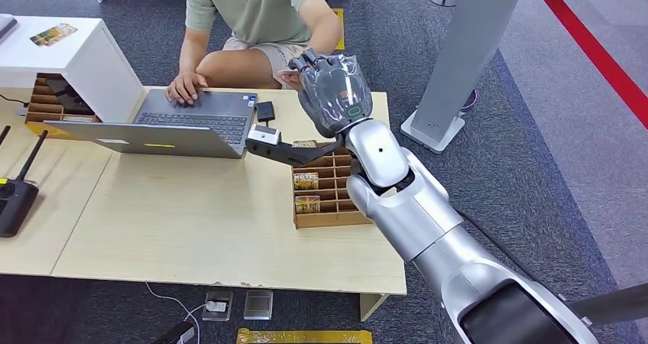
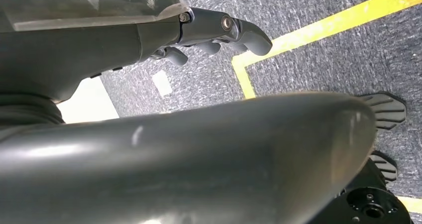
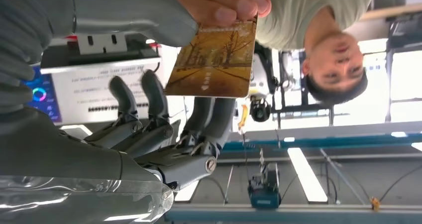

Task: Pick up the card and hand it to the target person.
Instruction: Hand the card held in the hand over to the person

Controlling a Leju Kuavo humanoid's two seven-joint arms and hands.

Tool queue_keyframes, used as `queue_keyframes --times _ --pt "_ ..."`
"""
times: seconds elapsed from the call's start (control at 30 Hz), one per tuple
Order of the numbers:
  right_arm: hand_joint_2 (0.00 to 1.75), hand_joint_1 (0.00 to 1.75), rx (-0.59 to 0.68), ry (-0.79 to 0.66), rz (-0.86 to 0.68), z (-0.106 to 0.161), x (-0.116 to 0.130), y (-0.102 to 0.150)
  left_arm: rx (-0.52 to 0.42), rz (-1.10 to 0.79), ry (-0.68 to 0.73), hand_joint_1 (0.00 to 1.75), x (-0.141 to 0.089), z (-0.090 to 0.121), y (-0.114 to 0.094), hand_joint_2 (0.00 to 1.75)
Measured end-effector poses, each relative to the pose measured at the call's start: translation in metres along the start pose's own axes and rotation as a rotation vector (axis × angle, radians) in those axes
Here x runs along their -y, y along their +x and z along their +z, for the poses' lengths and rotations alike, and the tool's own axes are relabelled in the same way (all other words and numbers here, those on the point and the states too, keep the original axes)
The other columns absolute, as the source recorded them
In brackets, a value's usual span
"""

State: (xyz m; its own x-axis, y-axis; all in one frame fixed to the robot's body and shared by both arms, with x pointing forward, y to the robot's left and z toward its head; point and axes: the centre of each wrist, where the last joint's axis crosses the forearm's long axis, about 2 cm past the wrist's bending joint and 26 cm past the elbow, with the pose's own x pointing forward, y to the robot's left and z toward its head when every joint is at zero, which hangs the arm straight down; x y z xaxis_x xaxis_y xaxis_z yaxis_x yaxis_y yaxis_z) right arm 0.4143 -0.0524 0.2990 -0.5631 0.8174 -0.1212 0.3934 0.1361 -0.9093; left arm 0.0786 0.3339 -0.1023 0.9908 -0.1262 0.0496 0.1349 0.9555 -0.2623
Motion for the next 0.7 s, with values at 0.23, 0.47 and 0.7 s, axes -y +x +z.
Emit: queue_keyframes --times 0.23,0.47,0.7 --pt "1.75 0.0 0.006 0.136 -0.179 0.008 -0.013 0.009 0.0 0.01 -0.003 0.0 0.0 0.0 0.0 0.0" --pt "1.75 0.0 0.005 0.268 -0.634 0.032 -0.019 0.03 0.005 0.055 -0.007 0.0 0.0 0.0 0.0 0.0" --pt "1.75 0.0 -0.025 0.34 -0.966 0.071 -0.02 0.034 0.038 0.146 -0.012 0.0 0.0 0.0 0.0 0.0"
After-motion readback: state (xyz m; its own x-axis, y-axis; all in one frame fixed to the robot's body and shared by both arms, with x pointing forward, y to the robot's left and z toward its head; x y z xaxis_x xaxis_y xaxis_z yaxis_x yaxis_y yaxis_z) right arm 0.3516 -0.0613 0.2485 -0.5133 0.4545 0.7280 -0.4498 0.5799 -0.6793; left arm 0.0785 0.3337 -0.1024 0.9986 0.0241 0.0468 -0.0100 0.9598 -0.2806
